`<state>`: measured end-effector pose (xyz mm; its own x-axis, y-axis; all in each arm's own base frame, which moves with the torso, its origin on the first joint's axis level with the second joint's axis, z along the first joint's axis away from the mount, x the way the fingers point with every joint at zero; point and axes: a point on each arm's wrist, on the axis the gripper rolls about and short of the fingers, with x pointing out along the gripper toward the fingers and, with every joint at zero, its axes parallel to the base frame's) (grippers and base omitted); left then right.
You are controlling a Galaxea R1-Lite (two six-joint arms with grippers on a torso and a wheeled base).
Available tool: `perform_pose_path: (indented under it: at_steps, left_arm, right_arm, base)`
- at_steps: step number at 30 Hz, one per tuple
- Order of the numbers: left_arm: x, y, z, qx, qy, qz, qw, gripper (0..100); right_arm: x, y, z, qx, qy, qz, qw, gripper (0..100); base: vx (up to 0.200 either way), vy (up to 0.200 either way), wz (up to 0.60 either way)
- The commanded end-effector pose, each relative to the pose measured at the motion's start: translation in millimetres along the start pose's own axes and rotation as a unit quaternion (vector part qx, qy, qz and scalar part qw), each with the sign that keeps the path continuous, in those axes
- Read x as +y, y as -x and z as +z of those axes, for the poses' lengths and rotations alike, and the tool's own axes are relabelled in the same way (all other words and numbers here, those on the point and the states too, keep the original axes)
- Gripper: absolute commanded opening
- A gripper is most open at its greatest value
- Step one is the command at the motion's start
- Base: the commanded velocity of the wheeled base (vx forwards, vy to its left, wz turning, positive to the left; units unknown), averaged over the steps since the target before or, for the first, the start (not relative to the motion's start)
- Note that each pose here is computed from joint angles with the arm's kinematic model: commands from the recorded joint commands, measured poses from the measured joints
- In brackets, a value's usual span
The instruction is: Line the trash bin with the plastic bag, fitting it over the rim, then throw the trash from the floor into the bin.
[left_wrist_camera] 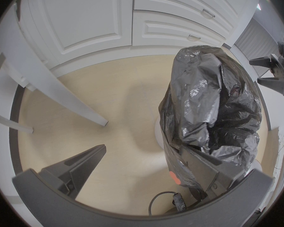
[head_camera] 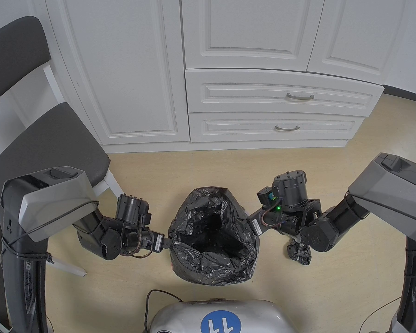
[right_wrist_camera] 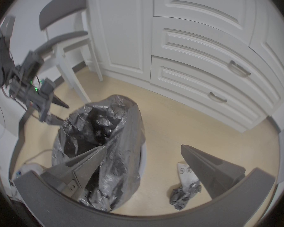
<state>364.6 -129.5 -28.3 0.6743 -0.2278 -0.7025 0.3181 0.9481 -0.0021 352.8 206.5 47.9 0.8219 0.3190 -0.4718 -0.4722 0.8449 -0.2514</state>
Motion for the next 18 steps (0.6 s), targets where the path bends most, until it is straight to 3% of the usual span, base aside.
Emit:
perform_pose_path:
  at_steps: [1, 12, 18]
  left_arm:
    - [-10, 31, -4, -0.014, 0.008, 0.021, 0.9996, 100]
    - [-21, 37, -9, -0.034, 0.014, 0.029, 0.9989, 100]
    - [-21, 45, -20, -0.052, 0.015, 0.041, 0.9977, 100]
  right_arm:
    - [34, -10, -6, 0.012, 0.067, -0.015, 0.9976, 100]
    - [45, -17, -17, 0.02, 0.079, -0.02, 0.9965, 100]
    - [19, 2, -9, 0.017, 0.088, -0.042, 0.995, 100]
  base:
    - [0.0, 0.0, 0.0]
    - [0.0, 0.0, 0.0]
    - [0.0, 0.0, 0.0]
